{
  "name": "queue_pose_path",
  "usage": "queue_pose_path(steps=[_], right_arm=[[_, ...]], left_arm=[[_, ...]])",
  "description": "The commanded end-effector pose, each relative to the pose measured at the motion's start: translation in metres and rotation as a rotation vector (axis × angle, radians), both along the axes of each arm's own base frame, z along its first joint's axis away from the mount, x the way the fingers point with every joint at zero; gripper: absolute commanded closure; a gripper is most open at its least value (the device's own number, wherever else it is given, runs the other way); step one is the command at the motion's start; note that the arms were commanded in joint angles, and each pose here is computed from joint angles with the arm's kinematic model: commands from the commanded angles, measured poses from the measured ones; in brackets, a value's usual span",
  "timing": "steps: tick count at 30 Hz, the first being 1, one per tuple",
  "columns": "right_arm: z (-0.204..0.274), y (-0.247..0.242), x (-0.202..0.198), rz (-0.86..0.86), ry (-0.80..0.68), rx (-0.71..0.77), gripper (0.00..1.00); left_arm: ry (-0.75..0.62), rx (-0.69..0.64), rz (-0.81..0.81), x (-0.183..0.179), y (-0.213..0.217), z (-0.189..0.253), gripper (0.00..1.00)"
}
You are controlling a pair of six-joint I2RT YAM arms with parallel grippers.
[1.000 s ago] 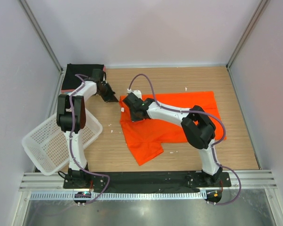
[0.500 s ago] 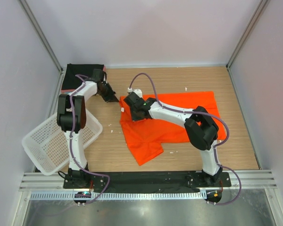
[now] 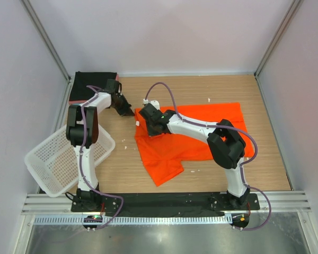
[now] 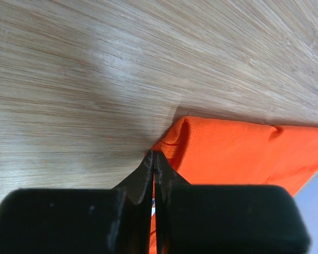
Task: Fold and stack the t-shirts
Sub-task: Fold the tshirt
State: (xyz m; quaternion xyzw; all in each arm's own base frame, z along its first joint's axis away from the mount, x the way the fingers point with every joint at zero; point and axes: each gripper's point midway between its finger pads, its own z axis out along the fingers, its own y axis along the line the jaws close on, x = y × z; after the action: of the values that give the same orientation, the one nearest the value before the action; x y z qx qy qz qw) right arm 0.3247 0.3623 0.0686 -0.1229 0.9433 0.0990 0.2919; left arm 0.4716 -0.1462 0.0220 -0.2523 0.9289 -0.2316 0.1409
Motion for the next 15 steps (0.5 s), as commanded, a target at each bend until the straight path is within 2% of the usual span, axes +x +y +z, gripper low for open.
queue_pose_path(steps=[1, 11, 12, 15], right_arm=[[0.035, 0.009, -0.002, 0.035, -0.038, 0.061, 0.99], [0.015, 0.006, -0.01, 0.036, 0.006, 0.052, 0.98], [0.015, 0.007, -0.01, 0.04, 0.015, 0.054, 0.88], [0.027, 0.006, -0.008, 0.041, 0.014, 0.055, 0.68]], left_arm=[[0.008, 0.076, 0.02, 0.001, 0.011, -0.014, 1.0], [0.022, 0.123, 0.009, 0.001, 0.018, -0.011, 1.0], [0.016, 0.128, 0.002, 0.003, 0.018, -0.005, 1.0], [-0.038, 0.165, -0.004, 0.011, 0.024, 0.027, 1.0]])
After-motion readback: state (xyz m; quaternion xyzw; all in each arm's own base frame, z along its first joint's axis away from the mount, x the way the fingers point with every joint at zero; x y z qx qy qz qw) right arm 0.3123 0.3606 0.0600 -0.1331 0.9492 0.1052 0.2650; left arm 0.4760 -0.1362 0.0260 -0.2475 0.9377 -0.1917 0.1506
